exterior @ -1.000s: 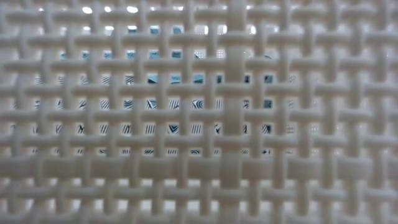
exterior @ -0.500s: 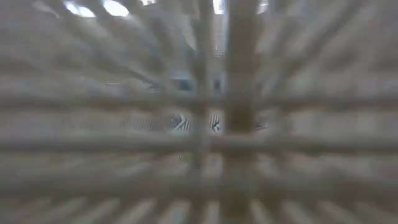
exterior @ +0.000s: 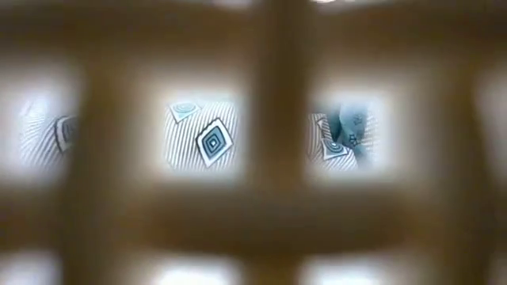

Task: Pick & Place Medicine items
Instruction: Put the blue patient gown into the large white bin

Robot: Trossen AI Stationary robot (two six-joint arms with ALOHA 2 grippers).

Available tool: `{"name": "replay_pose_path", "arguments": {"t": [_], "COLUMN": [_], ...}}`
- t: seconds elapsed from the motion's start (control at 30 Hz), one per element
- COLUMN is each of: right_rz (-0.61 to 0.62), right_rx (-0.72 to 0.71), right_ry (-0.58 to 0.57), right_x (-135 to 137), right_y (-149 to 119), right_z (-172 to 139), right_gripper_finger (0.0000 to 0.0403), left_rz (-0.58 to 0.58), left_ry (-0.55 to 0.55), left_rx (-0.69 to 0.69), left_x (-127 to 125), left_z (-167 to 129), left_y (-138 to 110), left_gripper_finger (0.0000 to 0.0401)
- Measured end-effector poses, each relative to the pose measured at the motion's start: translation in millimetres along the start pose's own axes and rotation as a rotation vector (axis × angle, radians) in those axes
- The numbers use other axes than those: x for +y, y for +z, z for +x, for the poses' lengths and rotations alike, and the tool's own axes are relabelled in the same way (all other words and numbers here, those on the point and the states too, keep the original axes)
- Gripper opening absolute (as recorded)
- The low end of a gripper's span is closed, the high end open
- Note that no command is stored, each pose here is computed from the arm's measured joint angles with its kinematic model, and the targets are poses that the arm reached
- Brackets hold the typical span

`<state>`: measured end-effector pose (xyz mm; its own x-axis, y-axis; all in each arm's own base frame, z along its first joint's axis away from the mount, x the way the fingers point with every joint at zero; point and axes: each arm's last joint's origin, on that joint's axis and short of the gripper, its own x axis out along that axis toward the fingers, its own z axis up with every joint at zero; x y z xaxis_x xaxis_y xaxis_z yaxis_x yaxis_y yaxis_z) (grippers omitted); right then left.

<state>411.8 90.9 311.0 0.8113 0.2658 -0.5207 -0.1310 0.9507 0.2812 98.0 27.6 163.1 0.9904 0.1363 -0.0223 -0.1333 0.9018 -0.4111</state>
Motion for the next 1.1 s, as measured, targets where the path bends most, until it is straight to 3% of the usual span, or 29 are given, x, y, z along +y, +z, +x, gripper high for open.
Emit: {"name": "replay_pose_path", "arguments": {"t": [0.67, 0.83, 1.1], "right_rz": [-0.012, -0.046, -0.028], "right_rx": [-0.065, -0.138, -0.09], "right_ry": [-0.039, -0.115, -0.079], "right_x": [1, -9, -24], "right_y": [6, 14, 6], "right_z": [-2, -3, 18], "right_gripper_finger": [0.0281, 0.0283, 0.0285], "left_rz": [0.0, 0.0, -0.001], "left_ry": [0.0, 0.001, 0.001], "left_rx": [0.0, 0.0, 0.001], "left_x": [0, 0, 0], "left_z": [0, 0, 0], "left_y": [0, 0, 0], "left_gripper_finger": [0.0275, 0.0276, 0.0276]}}
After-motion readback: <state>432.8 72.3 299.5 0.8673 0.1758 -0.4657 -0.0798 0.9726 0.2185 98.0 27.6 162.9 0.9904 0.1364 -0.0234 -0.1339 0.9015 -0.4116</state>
